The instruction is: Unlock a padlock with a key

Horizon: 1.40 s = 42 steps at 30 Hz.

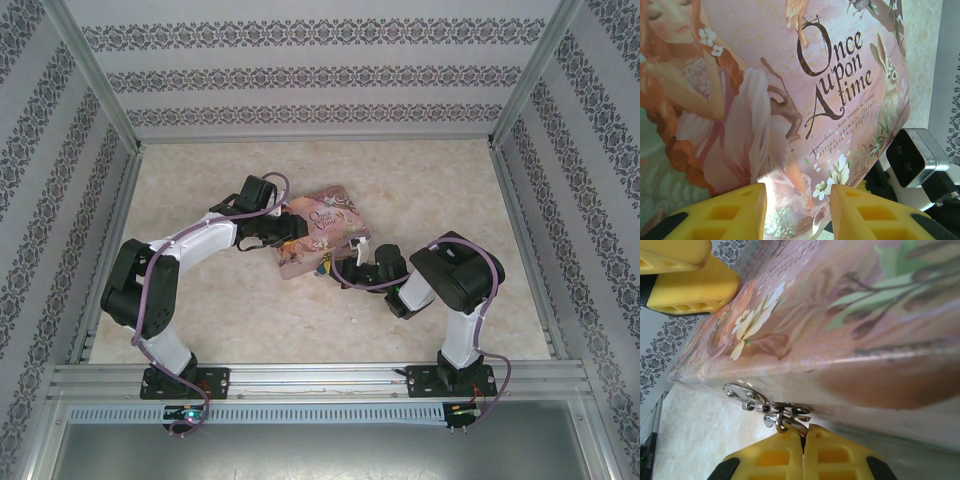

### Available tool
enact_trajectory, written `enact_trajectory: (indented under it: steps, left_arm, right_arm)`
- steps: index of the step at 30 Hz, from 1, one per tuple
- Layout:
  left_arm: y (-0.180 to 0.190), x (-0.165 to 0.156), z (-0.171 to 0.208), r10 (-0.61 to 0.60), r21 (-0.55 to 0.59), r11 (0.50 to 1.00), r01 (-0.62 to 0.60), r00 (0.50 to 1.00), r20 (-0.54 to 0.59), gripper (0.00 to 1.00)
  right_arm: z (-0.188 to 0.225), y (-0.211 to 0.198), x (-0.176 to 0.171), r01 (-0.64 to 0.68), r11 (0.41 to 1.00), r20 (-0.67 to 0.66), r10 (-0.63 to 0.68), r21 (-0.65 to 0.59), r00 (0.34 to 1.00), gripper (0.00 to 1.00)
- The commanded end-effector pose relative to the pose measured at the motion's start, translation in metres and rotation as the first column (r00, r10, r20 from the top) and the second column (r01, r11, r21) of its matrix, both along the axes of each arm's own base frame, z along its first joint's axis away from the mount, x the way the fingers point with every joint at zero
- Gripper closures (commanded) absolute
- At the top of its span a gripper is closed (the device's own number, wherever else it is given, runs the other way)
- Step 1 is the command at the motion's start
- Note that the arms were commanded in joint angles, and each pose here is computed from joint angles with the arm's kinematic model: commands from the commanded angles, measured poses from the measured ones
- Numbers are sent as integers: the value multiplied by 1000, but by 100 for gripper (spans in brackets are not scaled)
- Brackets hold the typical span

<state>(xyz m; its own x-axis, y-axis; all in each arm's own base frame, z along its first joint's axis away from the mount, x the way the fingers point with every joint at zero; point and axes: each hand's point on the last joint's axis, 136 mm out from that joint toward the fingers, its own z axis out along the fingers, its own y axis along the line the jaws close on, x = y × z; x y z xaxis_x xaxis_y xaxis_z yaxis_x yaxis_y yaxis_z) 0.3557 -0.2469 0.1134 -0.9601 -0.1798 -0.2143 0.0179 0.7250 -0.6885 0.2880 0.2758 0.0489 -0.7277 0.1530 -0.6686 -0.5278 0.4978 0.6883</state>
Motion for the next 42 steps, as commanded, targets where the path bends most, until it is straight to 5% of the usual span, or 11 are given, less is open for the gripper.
enact_trajectory:
  steps: [1, 42]
  left_arm:
    - [0, -16, -26, -15, 52, 998, 18, 999, -49, 62]
    - [2, -41, -26, 39, 7, 999, -39, 998, -52, 54]
  right_arm:
    - [22, 2, 3, 3, 998, 67, -7, 65, 998, 100]
    - [66, -41, 57, 344, 890, -209, -291, 300, 934, 100]
